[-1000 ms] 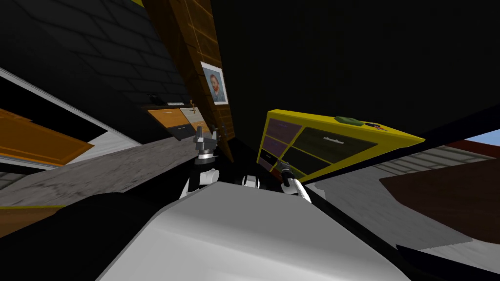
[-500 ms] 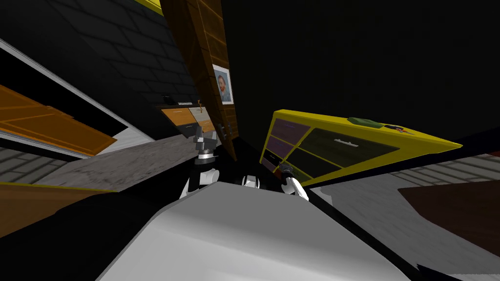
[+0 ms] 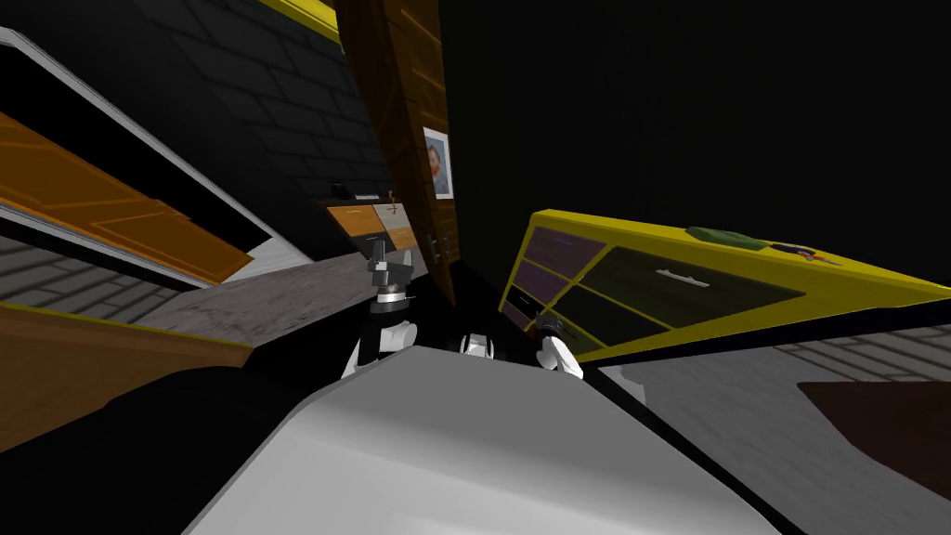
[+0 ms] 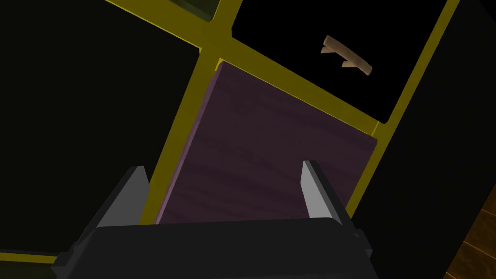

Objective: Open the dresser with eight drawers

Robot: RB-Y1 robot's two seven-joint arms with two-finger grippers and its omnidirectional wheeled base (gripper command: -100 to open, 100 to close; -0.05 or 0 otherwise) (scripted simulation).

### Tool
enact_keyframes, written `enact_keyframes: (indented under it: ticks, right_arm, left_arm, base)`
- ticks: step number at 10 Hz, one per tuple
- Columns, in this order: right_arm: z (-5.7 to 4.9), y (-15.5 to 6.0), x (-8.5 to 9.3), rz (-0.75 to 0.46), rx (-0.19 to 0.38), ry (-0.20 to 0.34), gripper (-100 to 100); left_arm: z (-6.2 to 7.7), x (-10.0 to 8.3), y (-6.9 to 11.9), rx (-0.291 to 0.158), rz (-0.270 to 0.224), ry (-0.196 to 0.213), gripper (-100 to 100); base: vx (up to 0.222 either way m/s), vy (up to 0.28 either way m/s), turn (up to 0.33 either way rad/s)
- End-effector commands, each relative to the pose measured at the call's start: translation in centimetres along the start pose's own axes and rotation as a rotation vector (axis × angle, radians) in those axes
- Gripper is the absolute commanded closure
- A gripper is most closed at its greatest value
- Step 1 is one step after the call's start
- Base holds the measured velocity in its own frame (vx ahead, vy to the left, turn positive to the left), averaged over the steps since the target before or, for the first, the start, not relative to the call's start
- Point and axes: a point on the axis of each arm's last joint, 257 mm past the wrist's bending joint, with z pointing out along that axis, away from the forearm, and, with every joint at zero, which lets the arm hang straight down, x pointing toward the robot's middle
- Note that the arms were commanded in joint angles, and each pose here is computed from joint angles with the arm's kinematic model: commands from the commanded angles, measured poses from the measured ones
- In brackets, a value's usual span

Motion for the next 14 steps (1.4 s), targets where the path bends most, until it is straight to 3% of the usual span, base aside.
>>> enact_keyframes:
  ticks: [1, 2, 4, 5, 8, 10, 11, 14]
  right_arm:
    - [0.8, -1.9, 1.1, -0.116, 0.065, 0.023, -100]
    - [1.3, -3.1, 1.2, -0.187, 0.108, 0.031, -100]
    - [1.3, -3.3, 1.6, -0.206, 0.115, 0.037, -100]
    - [1.7, -4.8, 1.8, -0.282, 0.162, 0.049, -100]
    - [2.1, -6.3, 2.1, -0.376, 0.212, 0.058, -100]
    - [2.8, -8.7, 1.2, -0.509, 0.294, 0.062, -100]
    - [2.7, -9.1, 1.8, -0.532, 0.304, 0.071, -100]
    - [3.1, -11.7, 0.6, -0.669, 0.392, 0.073, -100]
  left_arm:
    - [0.0, 0.0, 0.0, 0.000, 0.000, 0.000, 0]
    - [0.0, 0.0, 0.0, 0.000, 0.000, 0.000, 0]
    - [0.0, 0.0, 0.0, 0.000, 0.000, 0.000, 0]
    - [0.0, 0.0, 0.0, 0.000, 0.000, 0.000, 0]
    - [0.0, 0.0, 0.0, 0.000, 0.000, 0.000, 0]
    - [0.0, 0.0, 0.0, 0.000, 0.000, 0.000, 0]
    - [0.0, 0.0, 0.0, 0.000, 0.000, 0.000, 0]
    - [0.0, 0.0, 0.0, 0.000, 0.000, 0.000, 0]
  base:
    - [-0.012, 0.040, 0.092]
    - [-0.016, 0.042, 0.161]
    - [-0.010, 0.025, 0.038]
    - [-0.008, 0.025, 0.165]
    - [-0.005, 0.027, 0.112]
    - [-0.005, 0.035, 0.198]
    - [0.000, 0.024, 0.093]
    - [0.003, 0.017, 0.119]
